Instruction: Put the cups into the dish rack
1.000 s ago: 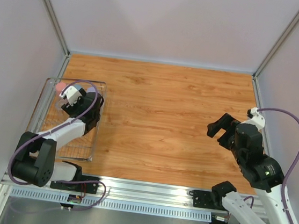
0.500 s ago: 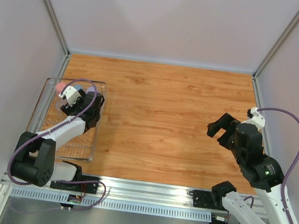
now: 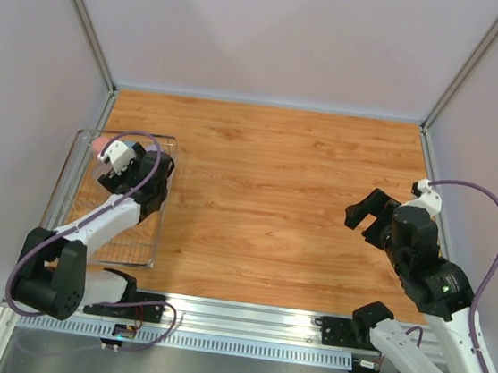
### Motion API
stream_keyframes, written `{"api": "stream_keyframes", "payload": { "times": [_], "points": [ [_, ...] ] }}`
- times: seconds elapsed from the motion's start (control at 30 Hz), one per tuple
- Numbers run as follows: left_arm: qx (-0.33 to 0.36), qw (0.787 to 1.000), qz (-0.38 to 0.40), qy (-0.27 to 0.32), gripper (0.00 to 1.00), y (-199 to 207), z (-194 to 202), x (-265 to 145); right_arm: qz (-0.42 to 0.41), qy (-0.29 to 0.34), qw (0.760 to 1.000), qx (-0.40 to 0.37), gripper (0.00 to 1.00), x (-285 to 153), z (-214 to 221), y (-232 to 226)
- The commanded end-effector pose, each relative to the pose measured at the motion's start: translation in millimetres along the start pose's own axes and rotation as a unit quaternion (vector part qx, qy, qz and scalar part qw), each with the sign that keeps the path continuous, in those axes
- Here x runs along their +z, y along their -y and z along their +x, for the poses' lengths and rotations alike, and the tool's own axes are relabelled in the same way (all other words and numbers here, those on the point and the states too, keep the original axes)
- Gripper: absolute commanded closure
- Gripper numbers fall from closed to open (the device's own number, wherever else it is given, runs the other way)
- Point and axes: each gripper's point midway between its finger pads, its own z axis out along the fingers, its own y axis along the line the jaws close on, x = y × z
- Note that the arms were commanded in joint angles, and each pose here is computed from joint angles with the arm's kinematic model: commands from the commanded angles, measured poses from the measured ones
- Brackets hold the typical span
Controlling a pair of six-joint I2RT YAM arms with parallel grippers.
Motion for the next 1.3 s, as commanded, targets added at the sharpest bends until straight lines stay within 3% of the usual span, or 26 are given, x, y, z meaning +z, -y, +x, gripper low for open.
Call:
{"api": "stream_keyframes", "payload": {
  "times": [0.0,0.17,0.27,0.37,0.43,0.57,0.6,0.77,0.87,1.07,1.27],
  "points": [
    [-0.038,0.998,0.032,0.037,0.03,25,-47,-17,-0.018,0.008,1.000,-0.001,0.00,-3,-9,-10],
    [-0.017,0.997,0.072,0.031,0.00,32,-90,-47,-0.029,0.002,1.000,-0.013,0.00,2,-14,-21],
    [0.005,0.994,0.097,0.042,0.00,28,-140,-69,-0.040,0.013,0.999,-0.030,0.00,0,-28,-32],
    [0.039,0.981,0.182,0.050,0.00,35,-185,-100,-0.054,0.038,0.997,-0.043,0.00,-9,-54,-45],
    [0.118,0.955,0.269,0.040,0.00,41,-195,-125,-0.066,0.051,0.995,-0.051,0.00,-14,-71,-57],
    [0.152,0.911,0.382,0.029,0.00,35,-230,-178,-0.083,0.070,0.991,-0.076,0.00,-20,-92,-72],
    [0.160,0.891,0.424,0.021,0.00,38,-228,-194,-0.087,0.075,0.990,-0.079,0.00,-21,-95,-74],
    [0.178,0.831,0.526,-0.026,0.00,12,-204,-240,-0.106,0.113,0.986,-0.068,0.00,-37,-104,-72],
    [0.158,0.817,0.552,-0.055,0.00,-5,-180,-252,-0.108,0.133,0.984,-0.048,0.00,-44,-95,-57],
    [0.099,0.830,0.548,-0.038,0.00,-41,-165,-253,-0.121,0.146,0.982,-0.009,0.00,-48,-61,-28],
    [0.098,0.848,0.518,-0.042,0.00,-52,-160,-243,-0.120,0.153,0.981,0.001,0.00,-54,-57,-19]
  ]
}}
